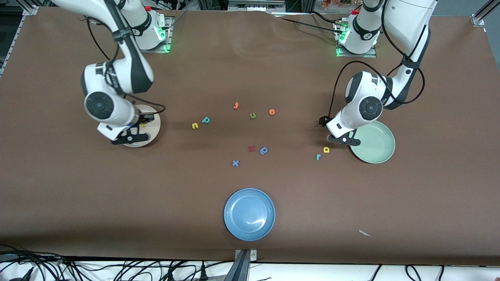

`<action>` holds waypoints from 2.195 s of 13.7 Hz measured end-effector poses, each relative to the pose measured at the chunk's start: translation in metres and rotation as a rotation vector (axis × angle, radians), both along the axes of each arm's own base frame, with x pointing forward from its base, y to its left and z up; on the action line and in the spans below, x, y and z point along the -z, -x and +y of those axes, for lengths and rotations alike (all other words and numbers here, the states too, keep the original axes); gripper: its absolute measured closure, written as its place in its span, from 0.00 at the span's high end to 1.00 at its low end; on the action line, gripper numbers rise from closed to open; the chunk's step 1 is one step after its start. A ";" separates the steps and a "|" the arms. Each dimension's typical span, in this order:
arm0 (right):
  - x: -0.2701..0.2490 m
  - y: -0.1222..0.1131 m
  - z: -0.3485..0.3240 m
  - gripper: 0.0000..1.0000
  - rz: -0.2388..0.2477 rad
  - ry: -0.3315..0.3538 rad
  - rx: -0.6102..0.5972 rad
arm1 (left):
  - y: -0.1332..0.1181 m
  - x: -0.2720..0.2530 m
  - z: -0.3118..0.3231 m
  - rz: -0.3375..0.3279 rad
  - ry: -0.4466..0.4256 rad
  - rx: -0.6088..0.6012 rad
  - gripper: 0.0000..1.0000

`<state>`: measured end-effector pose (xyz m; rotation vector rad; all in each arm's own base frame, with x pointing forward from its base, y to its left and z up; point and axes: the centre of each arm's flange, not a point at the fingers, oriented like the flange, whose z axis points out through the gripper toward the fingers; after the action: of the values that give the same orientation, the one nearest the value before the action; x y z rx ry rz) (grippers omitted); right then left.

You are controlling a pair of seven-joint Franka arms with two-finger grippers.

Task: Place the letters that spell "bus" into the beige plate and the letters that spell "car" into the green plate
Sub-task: 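Place the yellow 2 on the white plate while the left gripper grasps the c, then grasp the yellow u with the right gripper while the left gripper lifts the c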

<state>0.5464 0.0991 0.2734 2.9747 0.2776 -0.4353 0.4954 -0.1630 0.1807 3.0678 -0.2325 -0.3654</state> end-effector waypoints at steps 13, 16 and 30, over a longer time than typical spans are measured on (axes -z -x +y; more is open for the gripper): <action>0.076 -0.005 -0.080 0.58 0.086 0.006 -0.064 | 0.025 0.007 -0.004 -0.012 0.006 0.018 0.95; 0.054 -0.011 -0.051 0.88 0.047 0.002 -0.044 | 0.025 0.008 -0.004 -0.015 0.006 0.018 0.71; 0.061 0.051 0.179 0.99 -0.107 -0.045 0.099 | 0.029 0.012 -0.006 -0.014 0.007 0.022 0.51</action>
<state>0.4951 0.2777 0.2127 3.0520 0.1315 -0.2816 0.4667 -0.1690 0.1686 3.0641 -0.2682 -0.3438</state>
